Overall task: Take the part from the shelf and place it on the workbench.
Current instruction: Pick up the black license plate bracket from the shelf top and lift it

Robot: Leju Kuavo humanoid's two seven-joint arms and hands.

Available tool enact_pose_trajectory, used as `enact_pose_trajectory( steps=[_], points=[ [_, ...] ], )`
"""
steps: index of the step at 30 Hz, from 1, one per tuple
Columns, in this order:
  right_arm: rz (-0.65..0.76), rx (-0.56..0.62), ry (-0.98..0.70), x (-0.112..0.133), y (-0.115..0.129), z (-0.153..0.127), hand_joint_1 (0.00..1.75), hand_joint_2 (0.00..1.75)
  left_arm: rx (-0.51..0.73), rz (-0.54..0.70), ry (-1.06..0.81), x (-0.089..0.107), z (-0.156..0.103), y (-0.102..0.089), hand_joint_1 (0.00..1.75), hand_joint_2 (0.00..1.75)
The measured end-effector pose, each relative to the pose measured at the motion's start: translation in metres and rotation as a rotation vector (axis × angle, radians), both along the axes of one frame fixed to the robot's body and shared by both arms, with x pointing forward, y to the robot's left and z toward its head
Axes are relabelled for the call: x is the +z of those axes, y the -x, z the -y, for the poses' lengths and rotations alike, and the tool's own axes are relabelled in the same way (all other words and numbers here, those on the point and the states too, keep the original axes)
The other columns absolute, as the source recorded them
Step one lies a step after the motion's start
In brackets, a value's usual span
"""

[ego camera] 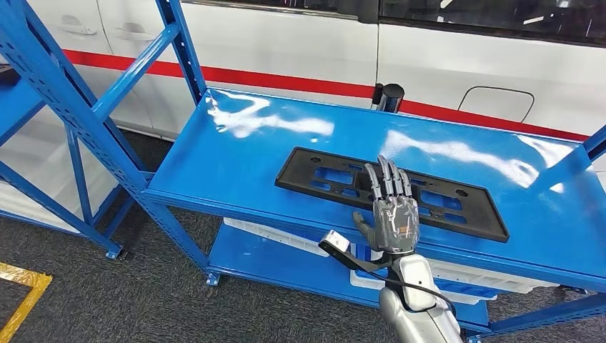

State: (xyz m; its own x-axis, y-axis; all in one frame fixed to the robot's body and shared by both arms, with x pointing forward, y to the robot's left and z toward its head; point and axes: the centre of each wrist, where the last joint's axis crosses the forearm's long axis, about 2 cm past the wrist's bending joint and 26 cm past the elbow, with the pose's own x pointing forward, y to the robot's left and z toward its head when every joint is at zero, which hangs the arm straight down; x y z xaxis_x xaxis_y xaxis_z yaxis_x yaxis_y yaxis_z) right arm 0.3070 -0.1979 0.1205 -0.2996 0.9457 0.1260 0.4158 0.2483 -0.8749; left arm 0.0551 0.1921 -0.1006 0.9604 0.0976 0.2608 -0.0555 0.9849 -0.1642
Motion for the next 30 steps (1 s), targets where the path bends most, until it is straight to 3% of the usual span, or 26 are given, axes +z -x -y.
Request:
enact_pose_trajectory(
  steps=[18,22,30],
  points=[
    [-0.081,-0.058,0.088,-0.003,-0.020,0.002,0.00,1.75,-0.002,0.004,-0.009,-0.001,-0.004,0.001,0.00,0.00],
    [-0.106,-0.099,0.105,0.002,-0.030,0.009,1.73,1.75,-0.004,0.003,-0.010,0.000,-0.002,-0.001,0.00,0.00],
    [-0.201,-0.160,0.169,0.004,-0.043,0.024,1.75,1.75,-0.029,-0.002,-0.001,0.000,-0.002,0.001,0.00,0.00]
  ],
)
